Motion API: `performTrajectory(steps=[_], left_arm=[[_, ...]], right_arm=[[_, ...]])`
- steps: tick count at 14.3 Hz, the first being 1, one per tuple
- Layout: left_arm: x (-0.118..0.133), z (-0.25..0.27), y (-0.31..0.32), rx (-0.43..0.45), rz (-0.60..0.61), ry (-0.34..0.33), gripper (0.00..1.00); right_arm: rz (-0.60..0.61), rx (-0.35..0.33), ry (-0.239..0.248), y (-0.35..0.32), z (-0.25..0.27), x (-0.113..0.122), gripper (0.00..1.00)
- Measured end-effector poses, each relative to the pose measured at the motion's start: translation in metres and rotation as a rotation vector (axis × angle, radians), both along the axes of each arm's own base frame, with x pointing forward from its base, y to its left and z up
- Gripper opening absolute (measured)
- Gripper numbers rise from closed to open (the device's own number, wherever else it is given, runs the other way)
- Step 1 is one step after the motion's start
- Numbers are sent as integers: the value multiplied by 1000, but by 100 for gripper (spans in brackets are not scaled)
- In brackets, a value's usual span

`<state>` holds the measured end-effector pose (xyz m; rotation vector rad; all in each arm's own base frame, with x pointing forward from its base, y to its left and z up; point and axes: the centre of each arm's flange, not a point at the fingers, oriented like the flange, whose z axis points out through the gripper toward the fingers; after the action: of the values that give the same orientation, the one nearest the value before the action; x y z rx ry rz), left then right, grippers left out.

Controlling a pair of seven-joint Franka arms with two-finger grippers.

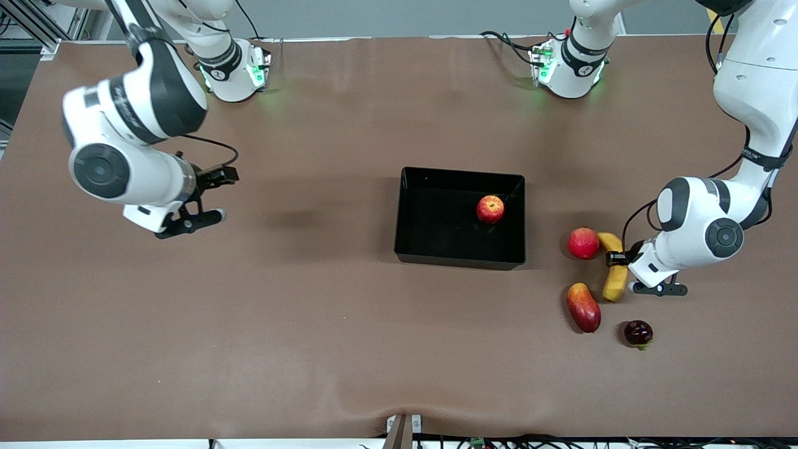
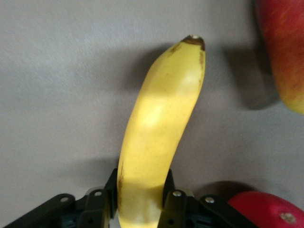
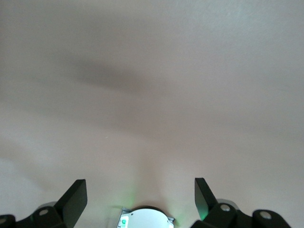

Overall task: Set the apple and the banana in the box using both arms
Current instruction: 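Move the left gripper to the yellow banana while the right gripper draws back, then grasp the banana with the left gripper while the right gripper returns to rest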

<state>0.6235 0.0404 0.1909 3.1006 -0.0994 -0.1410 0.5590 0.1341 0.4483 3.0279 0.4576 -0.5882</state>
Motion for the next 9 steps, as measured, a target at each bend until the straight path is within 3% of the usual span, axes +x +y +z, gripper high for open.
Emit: performTrajectory(steps=[4,7,9], left_arm=[[7,92,-26,52,-43,-17,38],[-9,172,-73,113,-48,-26,38],[-24,197,-126,126,7,-30,38]], right_arm=[[-4,30,-98,-4,60,17,100],[-33,46,-196,-17,107,27,100],[-75,43,-243,-38,129,32,100]])
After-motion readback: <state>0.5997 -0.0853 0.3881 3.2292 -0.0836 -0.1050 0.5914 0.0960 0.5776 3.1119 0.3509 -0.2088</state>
